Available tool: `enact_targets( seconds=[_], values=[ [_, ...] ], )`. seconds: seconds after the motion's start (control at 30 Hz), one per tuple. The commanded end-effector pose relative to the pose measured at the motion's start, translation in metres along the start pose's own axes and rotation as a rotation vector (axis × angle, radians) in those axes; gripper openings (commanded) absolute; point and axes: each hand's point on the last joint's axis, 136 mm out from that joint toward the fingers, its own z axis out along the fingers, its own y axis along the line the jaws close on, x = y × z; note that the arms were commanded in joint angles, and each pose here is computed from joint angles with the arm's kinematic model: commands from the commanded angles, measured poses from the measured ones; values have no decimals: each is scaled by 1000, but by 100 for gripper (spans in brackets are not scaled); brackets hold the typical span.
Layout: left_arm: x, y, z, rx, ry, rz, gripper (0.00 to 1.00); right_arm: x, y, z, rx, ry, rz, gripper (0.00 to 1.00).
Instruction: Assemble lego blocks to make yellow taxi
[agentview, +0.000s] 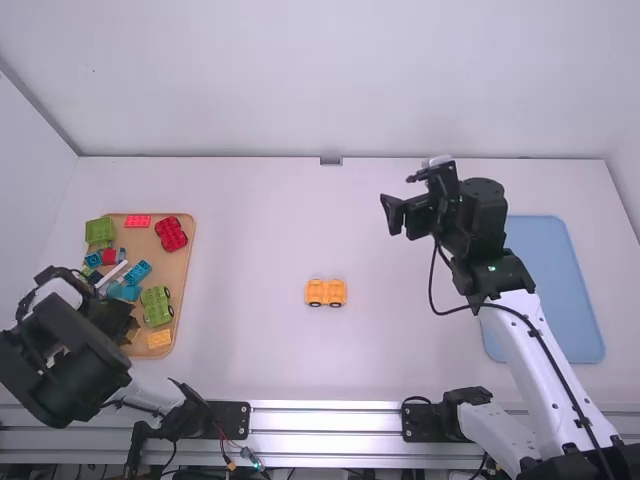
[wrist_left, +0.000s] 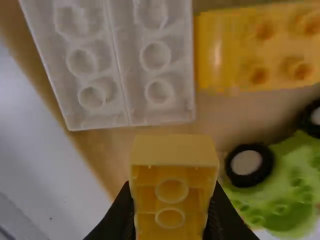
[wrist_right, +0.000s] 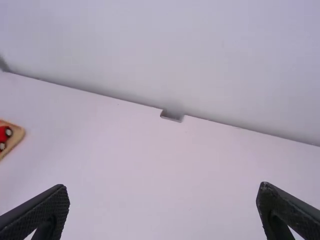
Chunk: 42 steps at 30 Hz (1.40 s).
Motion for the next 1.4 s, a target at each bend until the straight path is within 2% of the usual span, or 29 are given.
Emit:
enact_targets(
  seconds=[0.0,0.13,0.23,0.3,0.37,0.43,0.47,0.5,0.53,0.7,0.87,1.0,1.1,1.37],
  values=[
    [-15,-14,-32,62,-82,-9,2,-15,18,-3,-103,-38,-8,99],
    [-12,-70,-74,340,-166,188,2,-20,34,-1,-206,-65,-20,99],
    [14,-125,-117,590,-243,465,2,-20,46,7,-306,-72,-8,99],
    [47,-164,-148,733,-293,664,2,-17,57,16,-398,-69,19,99],
    [70,-186,-164,816,-315,789,2,-15,65,22,-472,-72,13,98],
    [108,-216,-183,938,-328,972,2,-12,78,27,-595,-85,-1,99],
    [139,-233,-196,1038,-323,1107,2,-11,89,28,-694,-98,-7,99],
    [147,-237,-199,1063,-319,1141,2,-11,91,28,-715,-99,-4,99],
    [181,-248,-211,1167,-301,1273,2,-10,96,29,-782,-104,11,99],
    [271,-272,-234,1442,-216,1576,2,-9,111,25,-1000,-129,12,99],
    [321,-277,-234,1600,-119,1732,2,-14,116,20,-1078,-139,16,99],
    [341,-280,-229,1712,-49,1812,2,-17,118,16,-1095,-149,2,99],
    [352,-277,-233,1824,44,1854,2,-16,118,16,-1094,-146,5,99],
    [371,-286,-223,1867,88,1876,2,-13,126,17,-1113,-130,12,96]
  ],
)
